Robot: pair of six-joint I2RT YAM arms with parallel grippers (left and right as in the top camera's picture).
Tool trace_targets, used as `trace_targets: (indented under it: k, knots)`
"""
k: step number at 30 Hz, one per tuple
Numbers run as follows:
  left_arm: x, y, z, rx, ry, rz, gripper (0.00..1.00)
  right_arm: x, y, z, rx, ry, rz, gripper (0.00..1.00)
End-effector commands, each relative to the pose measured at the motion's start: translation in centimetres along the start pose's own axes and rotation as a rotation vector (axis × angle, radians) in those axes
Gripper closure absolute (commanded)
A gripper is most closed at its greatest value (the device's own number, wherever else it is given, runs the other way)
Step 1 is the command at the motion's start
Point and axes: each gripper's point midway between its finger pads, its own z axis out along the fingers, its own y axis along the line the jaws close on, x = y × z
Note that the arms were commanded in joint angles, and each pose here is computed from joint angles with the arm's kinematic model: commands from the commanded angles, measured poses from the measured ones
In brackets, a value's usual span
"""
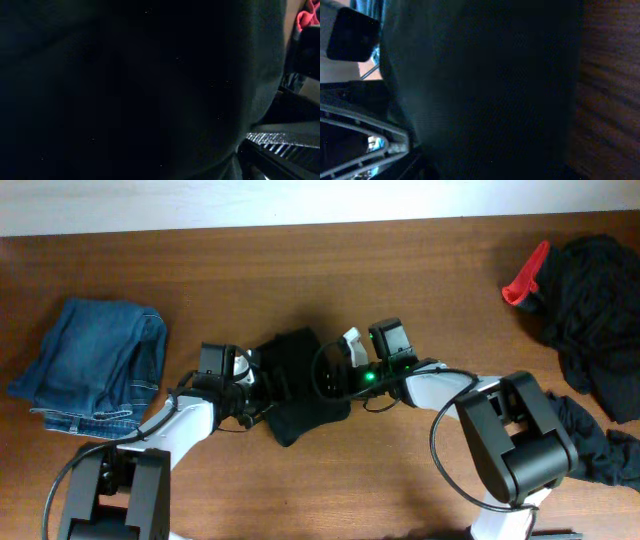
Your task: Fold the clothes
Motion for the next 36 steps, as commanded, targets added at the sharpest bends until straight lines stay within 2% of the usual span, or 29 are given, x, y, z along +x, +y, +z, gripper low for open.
trace_targets:
  k: [1, 3, 4, 8, 10, 11, 15, 18, 19, 21, 25, 28, 32, 34, 36]
  knots:
    - [1.1, 1.1, 0.8, -0.025, 0.036, 0.012, 0.01, 0.5, 1.5, 0.7, -0.050, 0.030, -0.028, 0.40]
    - [1.1, 1.0, 0.8, -0.024, 0.036, 0.012, 0.01, 0.7, 1.7, 0.9, -0.053, 0.038, -0.032, 0.44]
    - [1.1, 1.0, 0.8, -0.024, 0.036, 0.012, 0.01, 0.8, 1.7, 1.0, -0.053, 0.040, -0.034, 0.49]
    - [1.1, 1.0, 0.8, -0.024, 0.036, 0.012, 0.01, 0.9, 1.8, 1.0, -0.057, 0.044, -0.033, 0.83]
    - [1.1, 1.0, 0.8, -0.022, 0.038, 0.012, 0.01, 0.9, 2.0, 1.0, -0.070, 0.048, -0.033, 0.86]
    - [1.2, 0.9, 0.8, -0.017, 0.040, 0.013, 0.01, 0.9, 2.0, 1.0, -0.069, 0.049, -0.032, 0.85]
    - [0.4, -0.5, -0.2, 0.016, 0.013, 0.112, 0.01, 1.4, 1.9, 1.0, -0.066, 0.067, -0.012, 0.68]
    - [-0.7, -2.6, -2.1, 0.044, -0.043, 0.191, 0.01, 2.1, 1.1, 0.9, -0.029, 0.087, 0.029, 0.66]
    - [-1.2, -3.3, -2.8, 0.051, -0.066, 0.224, 0.01, 2.3, 0.7, 0.9, -0.012, 0.092, 0.041, 0.62]
    - [-2.0, -4.6, -4.6, 0.038, -0.127, 0.285, 0.01, 2.6, 0.1, 0.9, 0.019, 0.097, 0.056, 0.40]
    - [-2.6, -5.5, -7.7, -0.035, -0.220, 0.356, 0.01, 1.5, -0.4, 0.0, 0.059, 0.053, 0.042, 0.24]
    - [-2.5, -5.9, -9.1, -0.056, -0.255, 0.410, 0.01, -0.1, -0.6, -1.8, 0.090, -0.012, 0.032, 0.18]
    - [-1.8, -5.4, -9.3, -0.083, -0.238, 0.400, 0.01, -2.2, -0.9, -5.3, 0.143, -0.102, 0.024, 0.18]
    - [-1.5, -4.8, -9.2, -0.105, -0.220, 0.404, 0.01, -2.7, -1.1, -7.1, 0.176, -0.135, 0.029, 0.20]
    - [-1.3, -4.6, -9.2, -0.114, -0.210, 0.445, 0.09, -2.6, -1.6, -9.0, 0.231, -0.152, 0.030, 0.27]
